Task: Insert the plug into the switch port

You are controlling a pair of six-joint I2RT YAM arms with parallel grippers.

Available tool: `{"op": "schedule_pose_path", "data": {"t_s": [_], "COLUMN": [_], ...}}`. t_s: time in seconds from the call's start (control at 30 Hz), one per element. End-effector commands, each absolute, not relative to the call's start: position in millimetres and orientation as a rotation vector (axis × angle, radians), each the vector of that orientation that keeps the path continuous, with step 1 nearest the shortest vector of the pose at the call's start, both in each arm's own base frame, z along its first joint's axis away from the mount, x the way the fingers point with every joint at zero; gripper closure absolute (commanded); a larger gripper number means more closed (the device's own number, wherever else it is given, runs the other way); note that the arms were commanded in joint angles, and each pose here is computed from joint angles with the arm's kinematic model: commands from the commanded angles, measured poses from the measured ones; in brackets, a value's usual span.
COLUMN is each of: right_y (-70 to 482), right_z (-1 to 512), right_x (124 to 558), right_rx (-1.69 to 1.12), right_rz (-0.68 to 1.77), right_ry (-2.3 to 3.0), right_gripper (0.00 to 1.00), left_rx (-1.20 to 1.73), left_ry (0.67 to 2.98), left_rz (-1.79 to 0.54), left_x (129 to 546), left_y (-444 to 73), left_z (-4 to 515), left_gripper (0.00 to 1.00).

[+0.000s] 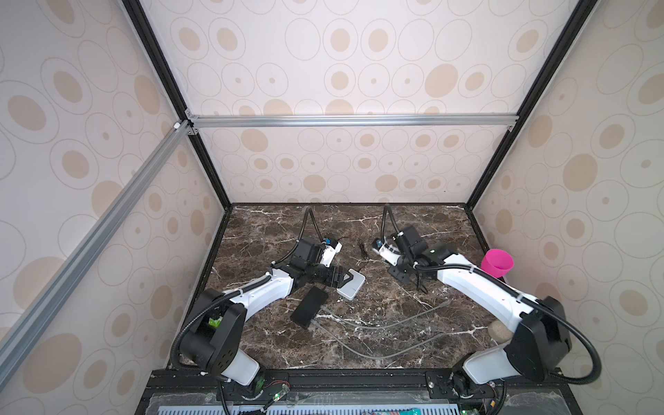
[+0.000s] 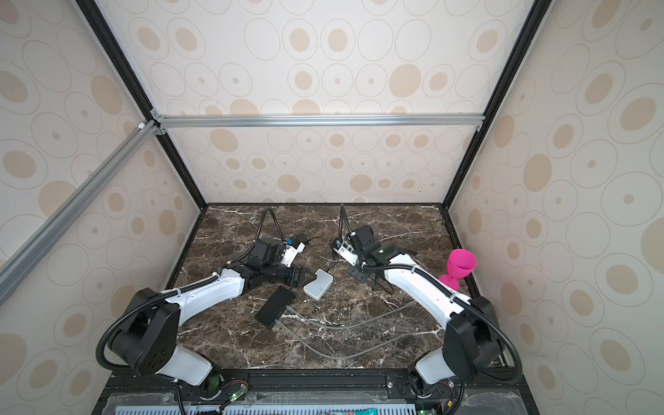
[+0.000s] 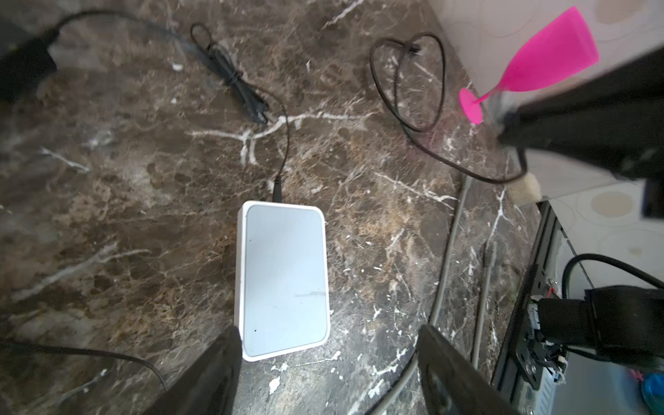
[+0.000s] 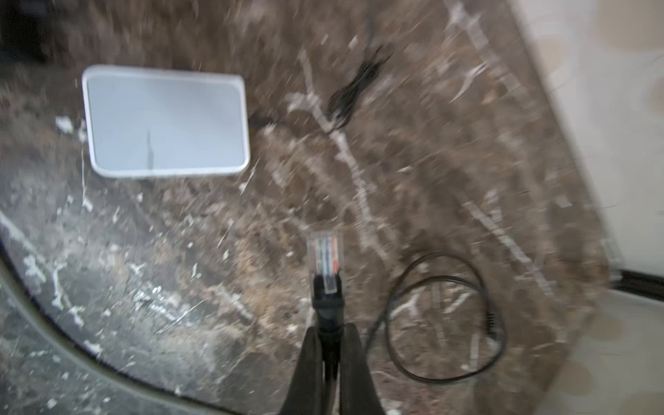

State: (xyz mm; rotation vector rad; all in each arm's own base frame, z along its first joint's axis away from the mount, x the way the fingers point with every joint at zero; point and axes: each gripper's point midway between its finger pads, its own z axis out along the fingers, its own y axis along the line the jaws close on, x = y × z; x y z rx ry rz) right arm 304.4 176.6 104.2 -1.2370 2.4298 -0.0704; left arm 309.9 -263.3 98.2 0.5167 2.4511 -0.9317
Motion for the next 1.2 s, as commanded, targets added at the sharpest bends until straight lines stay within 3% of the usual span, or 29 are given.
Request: {"op": "schedule_pose_path", "data": {"t_s": [0.0, 0.27, 0.43, 0.77, 1.17], "right_y": [201, 232, 242, 252, 264], "right_z": [84, 33, 24, 22, 27], "right_x": [292, 268, 272, 279, 277], "right_rx": [-1.158, -1.263, -1.294, -1.290, -1.292], "right_rz": [0.132, 0.245, 0.234, 0.265, 0.317], "right_ry": [2.487, 2.629, 2.628, 2.635, 2.614], "right_gripper": [1.00, 1.00, 1.00, 1.00, 1.00], "left_rx": [0.447, 0.488, 0.517, 0.555, 0.564], "left_ry": [2.572, 2.623, 2.658, 2.711, 2.738], "left_rz": [-0.883, -0.919, -0.910, -0.935, -0.926], "left_x": [314, 317, 319, 318, 310], "left_y": [-257, -266, -267, -272, -267], "left_z": [78, 56, 39, 15, 6], "left_gripper": [0.32, 0.43, 0.45, 0.59, 0.60]}}
